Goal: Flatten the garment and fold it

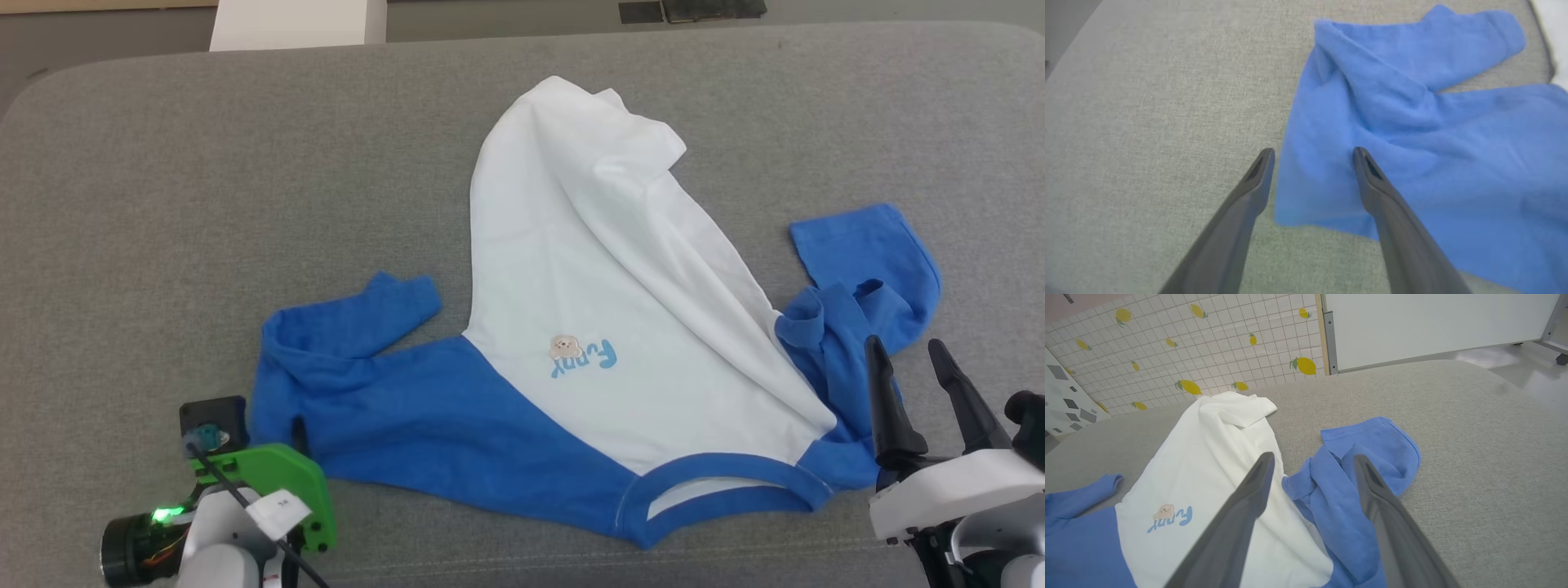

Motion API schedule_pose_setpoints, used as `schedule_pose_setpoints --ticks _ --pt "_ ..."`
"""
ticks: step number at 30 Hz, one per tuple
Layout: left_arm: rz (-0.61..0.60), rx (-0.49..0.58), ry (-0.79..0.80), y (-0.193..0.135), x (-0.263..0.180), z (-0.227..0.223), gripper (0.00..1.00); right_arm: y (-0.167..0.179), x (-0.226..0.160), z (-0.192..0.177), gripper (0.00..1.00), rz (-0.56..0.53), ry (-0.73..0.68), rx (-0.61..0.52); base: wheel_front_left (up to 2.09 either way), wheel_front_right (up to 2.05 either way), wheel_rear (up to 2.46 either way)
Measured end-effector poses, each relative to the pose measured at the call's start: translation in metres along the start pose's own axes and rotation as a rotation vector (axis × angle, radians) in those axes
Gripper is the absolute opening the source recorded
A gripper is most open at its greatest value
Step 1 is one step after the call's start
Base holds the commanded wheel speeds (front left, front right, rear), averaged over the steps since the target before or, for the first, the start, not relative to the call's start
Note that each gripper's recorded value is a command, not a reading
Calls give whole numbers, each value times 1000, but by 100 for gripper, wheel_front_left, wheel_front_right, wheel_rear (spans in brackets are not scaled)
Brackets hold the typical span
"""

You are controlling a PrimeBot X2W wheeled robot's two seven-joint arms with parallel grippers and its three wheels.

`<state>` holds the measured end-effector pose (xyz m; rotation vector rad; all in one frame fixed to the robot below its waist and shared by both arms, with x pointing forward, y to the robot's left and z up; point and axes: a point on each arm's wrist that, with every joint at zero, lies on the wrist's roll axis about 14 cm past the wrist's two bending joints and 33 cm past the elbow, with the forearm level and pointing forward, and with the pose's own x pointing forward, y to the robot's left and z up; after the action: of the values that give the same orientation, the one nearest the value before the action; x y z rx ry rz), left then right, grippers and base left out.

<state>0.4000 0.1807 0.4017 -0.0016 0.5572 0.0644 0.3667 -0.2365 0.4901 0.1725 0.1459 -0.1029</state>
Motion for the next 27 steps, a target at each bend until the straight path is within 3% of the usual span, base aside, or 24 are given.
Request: schedule_pose_setpoints --ticks 10,12,17,27 --pt "-105 -137 202 -13 5 -40 100 5 4 -8 100 13 29 1 0 0 0" --pt "-121 -152 205 -14 9 -39 0 7 6 -9 100 18 36 1 0 0 0" --pt "-115 -112 84 0 28 -10 0 9 13 -10 100 24 37 3 0 0 0" --pt "19 48 -245 52 78 110 0 11 31 -19 100 29 63 4 0 0 0"
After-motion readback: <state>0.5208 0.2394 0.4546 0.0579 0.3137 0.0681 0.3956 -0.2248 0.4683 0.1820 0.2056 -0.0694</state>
